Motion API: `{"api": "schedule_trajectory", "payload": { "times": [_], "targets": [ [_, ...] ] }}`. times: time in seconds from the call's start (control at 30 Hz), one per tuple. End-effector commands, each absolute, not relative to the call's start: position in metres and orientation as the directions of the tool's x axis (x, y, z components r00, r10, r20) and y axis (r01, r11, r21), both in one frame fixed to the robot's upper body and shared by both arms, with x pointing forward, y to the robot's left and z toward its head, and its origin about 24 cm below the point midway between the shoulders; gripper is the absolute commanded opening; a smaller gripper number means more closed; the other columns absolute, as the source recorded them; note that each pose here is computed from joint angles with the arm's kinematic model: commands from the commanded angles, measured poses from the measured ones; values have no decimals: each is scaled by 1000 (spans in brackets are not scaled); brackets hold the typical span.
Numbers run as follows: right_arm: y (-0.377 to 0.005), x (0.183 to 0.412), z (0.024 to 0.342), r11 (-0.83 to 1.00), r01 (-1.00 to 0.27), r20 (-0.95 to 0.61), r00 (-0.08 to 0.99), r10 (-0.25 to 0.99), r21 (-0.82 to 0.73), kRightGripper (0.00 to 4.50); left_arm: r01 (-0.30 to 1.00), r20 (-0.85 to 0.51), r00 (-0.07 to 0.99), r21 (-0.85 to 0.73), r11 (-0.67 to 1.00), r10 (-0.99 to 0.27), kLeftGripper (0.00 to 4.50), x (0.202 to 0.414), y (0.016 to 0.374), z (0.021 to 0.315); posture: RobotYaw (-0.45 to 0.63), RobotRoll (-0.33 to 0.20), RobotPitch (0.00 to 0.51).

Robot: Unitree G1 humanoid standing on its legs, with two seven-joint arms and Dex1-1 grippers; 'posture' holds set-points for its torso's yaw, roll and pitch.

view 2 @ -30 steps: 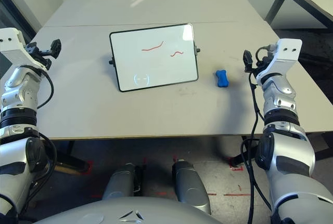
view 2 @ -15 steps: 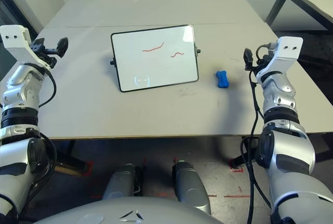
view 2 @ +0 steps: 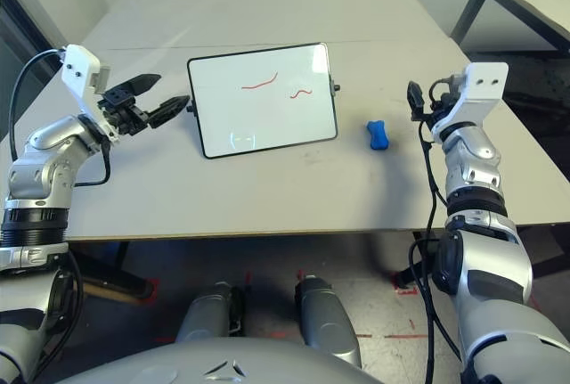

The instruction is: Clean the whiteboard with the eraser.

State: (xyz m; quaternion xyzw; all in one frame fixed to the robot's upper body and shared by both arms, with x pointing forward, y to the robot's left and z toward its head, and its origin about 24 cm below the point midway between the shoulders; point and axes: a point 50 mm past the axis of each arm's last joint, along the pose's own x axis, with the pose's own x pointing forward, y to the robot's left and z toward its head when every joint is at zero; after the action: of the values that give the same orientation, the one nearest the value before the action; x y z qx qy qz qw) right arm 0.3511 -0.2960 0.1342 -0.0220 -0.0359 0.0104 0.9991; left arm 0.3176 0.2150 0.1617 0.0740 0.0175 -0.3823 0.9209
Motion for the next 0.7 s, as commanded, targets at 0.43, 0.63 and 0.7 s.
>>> {"api": "schedule_trajectory", "payload": {
  "times": [0.43, 0.63, 0.7],
  "targets": [
    [-280, 338, 146, 995, 23, -495, 866, -66, -92, 4478, 797, -150, 604, 130, 590, -783, 4500, 324, 188, 150, -225, 0, 63],
    [-264, 342, 154, 999, -2, -637, 770, -21, -36, 4478, 796, -142, 605, 134, 591, -783, 4500, 324, 184, 148, -208, 0, 56],
    [-261, 344, 157, 999, -14, -661, 750, -19, -45, 4478, 794, -141, 607, 135, 592, -782, 4500, 324, 183, 147, -207, 0, 56]
  ]
}}
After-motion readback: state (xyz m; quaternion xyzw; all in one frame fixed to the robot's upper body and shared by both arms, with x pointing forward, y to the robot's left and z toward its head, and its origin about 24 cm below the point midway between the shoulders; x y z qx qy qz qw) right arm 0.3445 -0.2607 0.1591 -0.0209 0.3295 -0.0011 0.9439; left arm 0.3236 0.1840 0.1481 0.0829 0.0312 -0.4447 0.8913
